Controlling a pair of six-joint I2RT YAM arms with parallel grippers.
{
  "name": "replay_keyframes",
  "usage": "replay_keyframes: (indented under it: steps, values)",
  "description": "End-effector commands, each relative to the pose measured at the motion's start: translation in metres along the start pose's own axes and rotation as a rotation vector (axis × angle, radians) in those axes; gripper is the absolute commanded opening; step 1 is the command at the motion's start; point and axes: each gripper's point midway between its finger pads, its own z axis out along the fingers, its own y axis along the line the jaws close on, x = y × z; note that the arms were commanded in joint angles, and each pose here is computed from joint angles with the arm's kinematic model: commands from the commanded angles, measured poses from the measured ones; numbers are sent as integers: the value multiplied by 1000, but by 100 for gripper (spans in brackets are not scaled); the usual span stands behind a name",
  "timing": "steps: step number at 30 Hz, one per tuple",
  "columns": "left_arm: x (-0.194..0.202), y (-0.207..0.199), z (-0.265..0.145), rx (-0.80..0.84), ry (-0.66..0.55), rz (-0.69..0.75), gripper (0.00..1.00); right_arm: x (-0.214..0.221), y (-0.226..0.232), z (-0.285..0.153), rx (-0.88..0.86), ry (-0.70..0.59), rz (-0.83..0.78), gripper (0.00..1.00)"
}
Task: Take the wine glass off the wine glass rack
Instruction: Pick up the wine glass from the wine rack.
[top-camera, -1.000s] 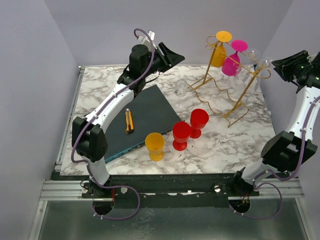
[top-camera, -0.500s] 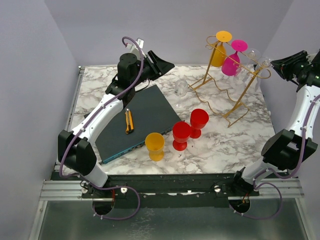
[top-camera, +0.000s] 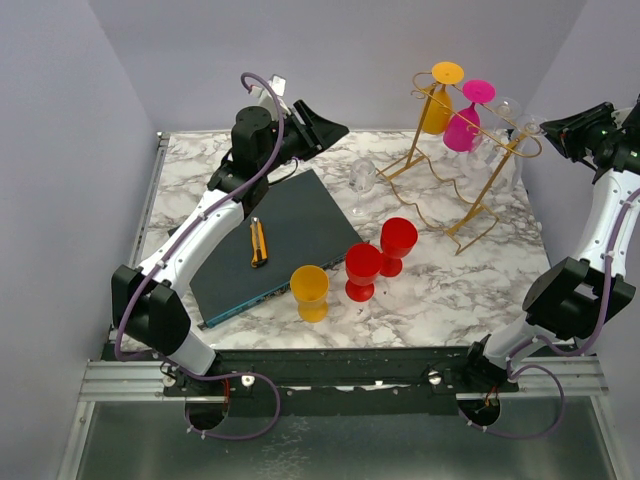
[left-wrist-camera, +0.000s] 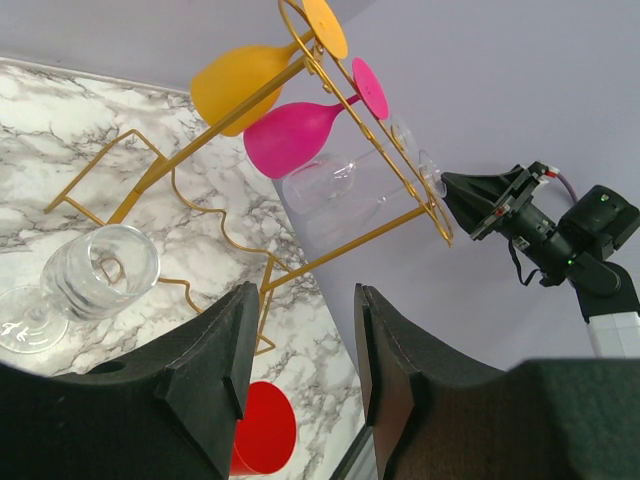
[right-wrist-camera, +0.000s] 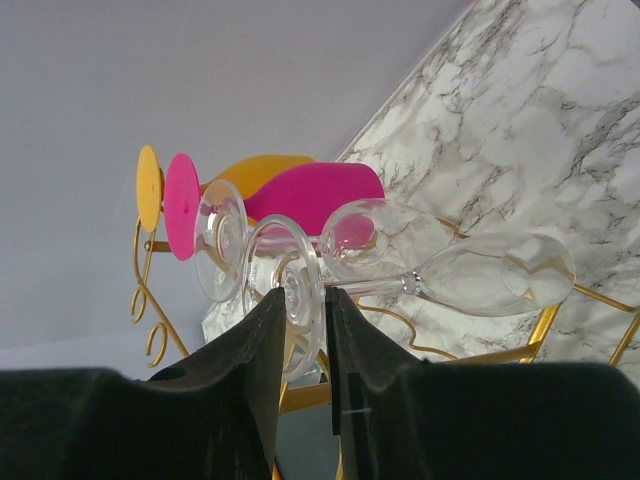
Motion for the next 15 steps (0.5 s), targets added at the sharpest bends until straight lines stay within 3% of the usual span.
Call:
replay_keyframes:
  steps: [1,15]
  values:
    - [-8,-4,-10,-2,-30,23,49,-1,1,3,-25,12,10,29]
    - [-10,-4,-14,-8,-38,27,49,-4,8,-6,-13,-8,38,5]
